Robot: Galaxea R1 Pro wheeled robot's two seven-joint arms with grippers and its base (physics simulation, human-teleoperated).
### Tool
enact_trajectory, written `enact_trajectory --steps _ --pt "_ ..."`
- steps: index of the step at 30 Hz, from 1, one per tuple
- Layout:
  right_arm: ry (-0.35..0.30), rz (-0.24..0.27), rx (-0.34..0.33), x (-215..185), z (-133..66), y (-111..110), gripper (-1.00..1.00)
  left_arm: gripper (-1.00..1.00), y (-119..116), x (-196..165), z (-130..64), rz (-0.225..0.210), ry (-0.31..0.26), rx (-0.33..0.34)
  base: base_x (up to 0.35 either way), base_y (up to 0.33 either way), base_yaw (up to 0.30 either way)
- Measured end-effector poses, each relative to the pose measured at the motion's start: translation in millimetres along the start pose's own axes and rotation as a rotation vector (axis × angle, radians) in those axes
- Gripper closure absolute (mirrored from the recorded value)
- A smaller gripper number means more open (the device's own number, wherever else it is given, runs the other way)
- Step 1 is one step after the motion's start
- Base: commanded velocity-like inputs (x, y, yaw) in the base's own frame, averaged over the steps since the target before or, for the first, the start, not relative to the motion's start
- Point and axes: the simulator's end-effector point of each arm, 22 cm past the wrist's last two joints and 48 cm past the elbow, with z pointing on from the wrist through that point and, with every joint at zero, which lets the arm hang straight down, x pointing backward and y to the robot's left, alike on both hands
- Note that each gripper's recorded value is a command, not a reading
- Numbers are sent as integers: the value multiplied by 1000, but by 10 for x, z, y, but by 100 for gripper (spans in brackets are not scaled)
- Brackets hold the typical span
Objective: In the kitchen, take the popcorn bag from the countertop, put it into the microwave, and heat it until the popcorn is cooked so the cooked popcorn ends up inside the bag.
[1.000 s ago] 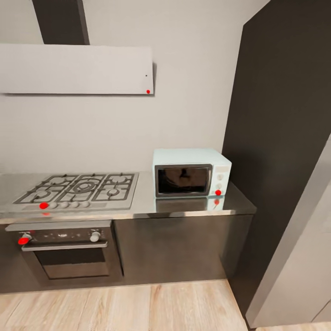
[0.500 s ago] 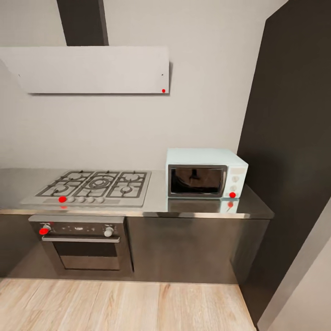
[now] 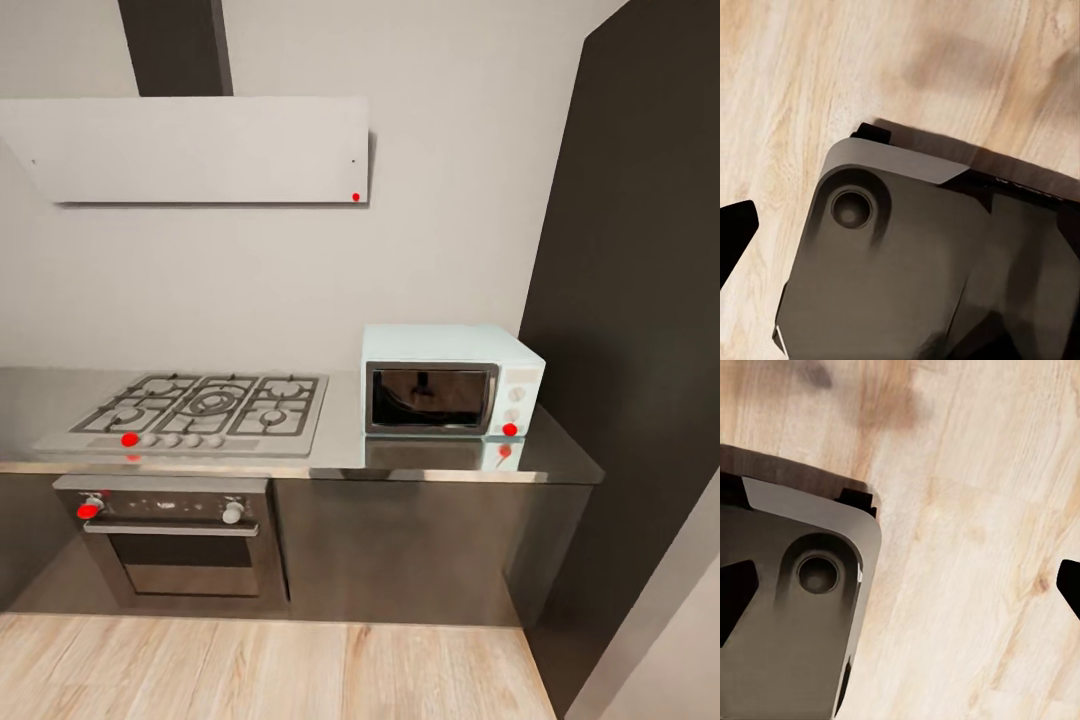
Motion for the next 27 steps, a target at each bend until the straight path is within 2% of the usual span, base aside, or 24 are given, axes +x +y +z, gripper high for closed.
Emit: enact_trajectory --steps 4,5,6,7,8,9,10,12,14,15,16,17,18,20,23,25,27 --pt "-15 3 -13 -53 3 50 -100 -100 15 -10 2 -3 -3 -4 4 0 0" --pt "-35 5 -23 -155 9 155 -100 -100 20 -16 2 -4 -6 -5 0 0 0" --pt "-90 7 -28 -445 10 287 -100 -100 22 -19 2 -5 -7 -6 0 0 0" --pt "-137 7 -22 -693 -4 326 -100 -100 24 -21 2 -5 -8 -7 0 0 0" --pt "-198 8 0 -1004 -43 268 -100 -100 25 -23 2 -5 -9 -7 0 0 0" --pt "-293 18 38 -1488 -151 144 -100 -100 26 -26 2 -5 -10 -8 0 0 0" --pt "-346 31 65 -1782 -247 45 -100 -100 26 -26 2 -6 -10 -8 0 0 0" --pt "-420 95 111 -2343 -512 -151 -100 -100 18 -27 1 -6 -11 -7 0 0 0" --pt "-456 157 148 -2762 -837 -418 -100 -100 15 -27 0 -6 -12 -6 0 0 0" --pt "-468 197 139 -2995 -1083 -542 -100 -100 13 -27 0 -6 -12 -5 0 0 0" --pt "-448 250 70 -3230 -1501 -609 -100 -100 12 -28 0 -4 -12 -5 0 0 0" --pt "-511 268 89 -3478 -1901 -786 -100 -100 12 -28 0 -4 -12 -5 0 0 0" --pt "-491 289 68 -3531 -2034 -801 -100 -100 12 -30 0 -4 -13 -5 0 0 0" --pt "-515 338 54 -3903 -2541 -946 -100 -100 12 -31 0 -4 -14 -5 0 0 0" --pt "-535 371 44 -4217 -2898 -1057 -100 -100 12 -31 0 -4 -14 -5 0 0 0" --pt "-594 378 48 -4530 -3222 -1168 -100 -100 12 -32 0 -3 -14 -5 0 0 0" --pt "-698 378 58 -4955 -3702 -1304 -100 -100 12 -32 0 -2 -14 -5 0 0 0"
